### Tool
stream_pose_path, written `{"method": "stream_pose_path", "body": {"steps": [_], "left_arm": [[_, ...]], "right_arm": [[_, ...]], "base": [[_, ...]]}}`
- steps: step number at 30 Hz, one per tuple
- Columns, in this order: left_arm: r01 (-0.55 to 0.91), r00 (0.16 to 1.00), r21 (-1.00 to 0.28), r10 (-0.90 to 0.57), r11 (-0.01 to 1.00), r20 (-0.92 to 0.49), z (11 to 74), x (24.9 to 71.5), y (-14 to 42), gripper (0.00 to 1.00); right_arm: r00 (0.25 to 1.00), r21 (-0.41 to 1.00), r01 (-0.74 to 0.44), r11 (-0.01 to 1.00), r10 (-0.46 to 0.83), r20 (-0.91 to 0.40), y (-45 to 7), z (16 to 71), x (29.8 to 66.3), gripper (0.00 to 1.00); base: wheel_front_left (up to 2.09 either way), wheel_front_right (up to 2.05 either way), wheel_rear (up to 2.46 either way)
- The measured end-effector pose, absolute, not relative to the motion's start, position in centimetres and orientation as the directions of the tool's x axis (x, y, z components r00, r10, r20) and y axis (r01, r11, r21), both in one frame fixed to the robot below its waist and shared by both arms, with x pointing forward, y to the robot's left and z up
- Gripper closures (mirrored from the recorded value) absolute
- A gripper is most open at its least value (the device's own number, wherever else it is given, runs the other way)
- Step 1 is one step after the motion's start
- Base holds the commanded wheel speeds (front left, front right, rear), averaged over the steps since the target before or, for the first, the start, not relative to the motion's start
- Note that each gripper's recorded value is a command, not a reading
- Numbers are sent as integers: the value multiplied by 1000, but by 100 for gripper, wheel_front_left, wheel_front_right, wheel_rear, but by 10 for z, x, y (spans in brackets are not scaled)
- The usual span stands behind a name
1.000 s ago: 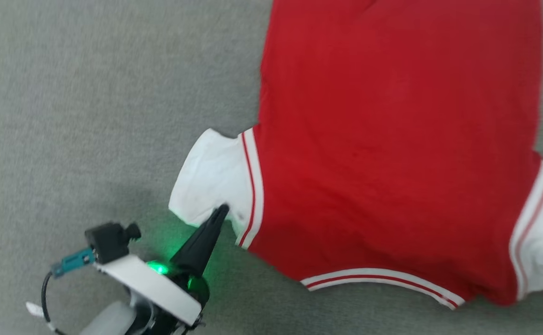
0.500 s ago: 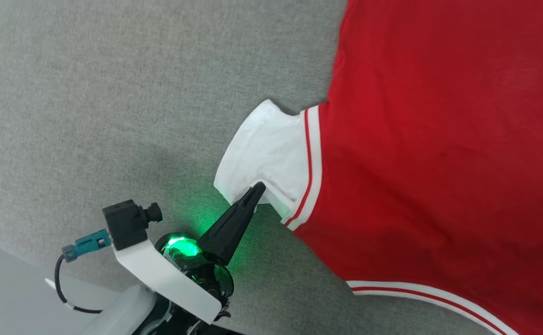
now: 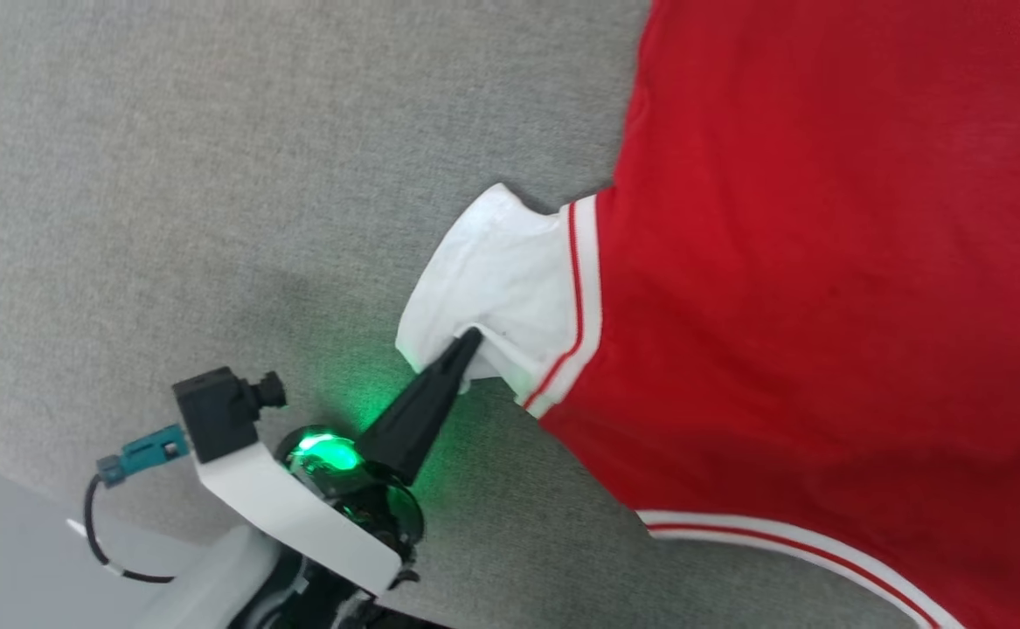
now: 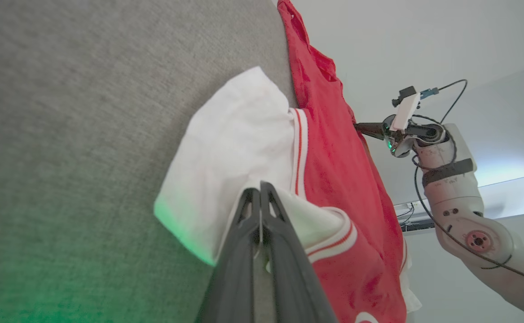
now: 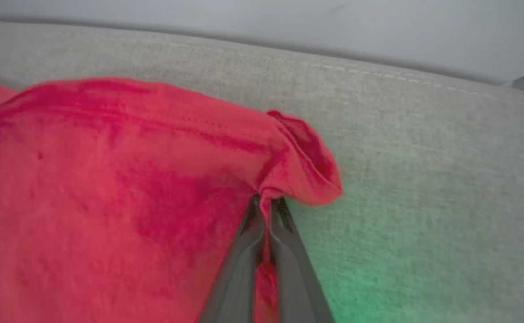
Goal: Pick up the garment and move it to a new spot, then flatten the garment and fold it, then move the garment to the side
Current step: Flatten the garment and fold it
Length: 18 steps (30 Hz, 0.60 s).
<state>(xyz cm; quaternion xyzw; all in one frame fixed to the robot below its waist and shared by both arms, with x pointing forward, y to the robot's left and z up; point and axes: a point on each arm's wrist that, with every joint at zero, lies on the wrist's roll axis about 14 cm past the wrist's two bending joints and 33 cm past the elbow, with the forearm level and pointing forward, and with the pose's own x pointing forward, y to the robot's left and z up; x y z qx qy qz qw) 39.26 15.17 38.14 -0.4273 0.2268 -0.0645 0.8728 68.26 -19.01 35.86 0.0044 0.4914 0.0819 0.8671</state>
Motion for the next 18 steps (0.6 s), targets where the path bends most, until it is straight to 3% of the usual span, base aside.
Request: {"method": "stream_pose_path", "body": {"steps": [12, 18], "left_arm": [[-59, 906, -750, -280, 659, -317, 399, 383, 171, 100], [-22, 910, -762, -302, 648, -284, 411, 379, 165, 100]], "right_arm": [[570, -7, -254, 967, 144, -809, -222, 421, 624, 100], [561, 18, -308, 951, 197, -804, -238, 432, 558, 100]], "base": [[0, 0, 0], [0, 0, 0]]}}
